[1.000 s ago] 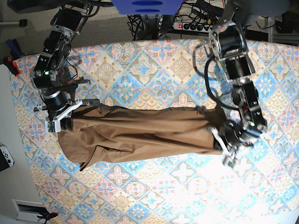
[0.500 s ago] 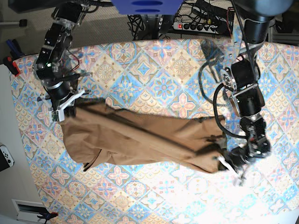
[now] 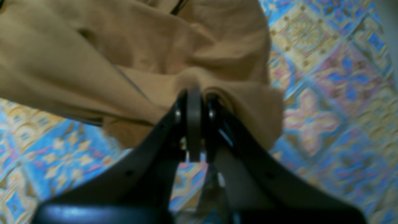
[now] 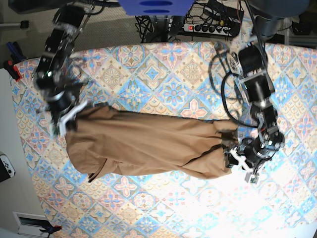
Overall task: Layout the t-shirt on the table in an organized manner, then fold the t-shirt properly
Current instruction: 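Drag the shirt end with the left gripper away from the robot, then release the shirt end with the right gripper and raise it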
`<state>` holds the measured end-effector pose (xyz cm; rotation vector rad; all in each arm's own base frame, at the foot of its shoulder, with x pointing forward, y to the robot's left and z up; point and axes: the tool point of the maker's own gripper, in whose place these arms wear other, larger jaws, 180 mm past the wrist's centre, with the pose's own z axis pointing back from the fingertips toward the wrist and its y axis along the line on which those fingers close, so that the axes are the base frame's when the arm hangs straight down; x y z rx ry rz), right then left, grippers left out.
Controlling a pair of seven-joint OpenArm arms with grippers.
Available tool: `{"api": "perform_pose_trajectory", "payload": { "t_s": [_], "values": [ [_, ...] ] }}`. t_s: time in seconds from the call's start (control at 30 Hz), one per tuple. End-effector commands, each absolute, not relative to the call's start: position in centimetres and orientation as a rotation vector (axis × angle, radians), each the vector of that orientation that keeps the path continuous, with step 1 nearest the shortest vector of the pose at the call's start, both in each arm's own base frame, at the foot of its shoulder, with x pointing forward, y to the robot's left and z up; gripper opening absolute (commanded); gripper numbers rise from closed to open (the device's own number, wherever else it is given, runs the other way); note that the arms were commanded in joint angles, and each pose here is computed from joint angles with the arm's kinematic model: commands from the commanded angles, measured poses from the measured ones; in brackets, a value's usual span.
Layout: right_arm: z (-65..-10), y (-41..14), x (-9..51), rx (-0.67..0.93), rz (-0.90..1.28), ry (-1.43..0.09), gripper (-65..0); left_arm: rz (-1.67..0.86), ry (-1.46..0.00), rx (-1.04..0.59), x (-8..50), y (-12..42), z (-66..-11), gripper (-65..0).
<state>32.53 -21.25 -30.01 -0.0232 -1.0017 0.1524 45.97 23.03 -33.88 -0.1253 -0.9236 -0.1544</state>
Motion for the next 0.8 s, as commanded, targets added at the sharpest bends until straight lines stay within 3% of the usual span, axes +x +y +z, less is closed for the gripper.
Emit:
{"api": "perform_pose_trajectory", "payload": {
  "t_s": [0.0, 0.17, 0.4, 0.63, 0.77],
  "values": [
    [-26.3, -20.3, 35.0, -0.014, 0.198, -1.132, -65.0, -0.172, -1.035, -0.090, 47.1, 23.6, -29.8, -26.3],
    [-23.6, -19.1, 39.2, -0.017, 0.279, -1.150, -65.0, -0.223, -1.074, -0.014, 44.3, 22.7, -28.0, -26.3],
    [-29.4, -21.0, 42.0, 0.035, 0.215, -0.960, -65.0, -0.248, -1.061, 0.031, 41.8, 22.7, -28.3, -26.3],
    [-29.9, -19.9, 42.2, 0.046, 0.252, -0.946, -24.1, -0.247, -1.038, 0.032, 41.1, 22.9, -29.3, -26.3],
    [-27.9, -20.1, 41.1, 0.016, 0.261, -1.009, -9.2, -0.247, -1.036, 0.028, 41.0, 22.7, -29.4, -26.3]
  ]
}}
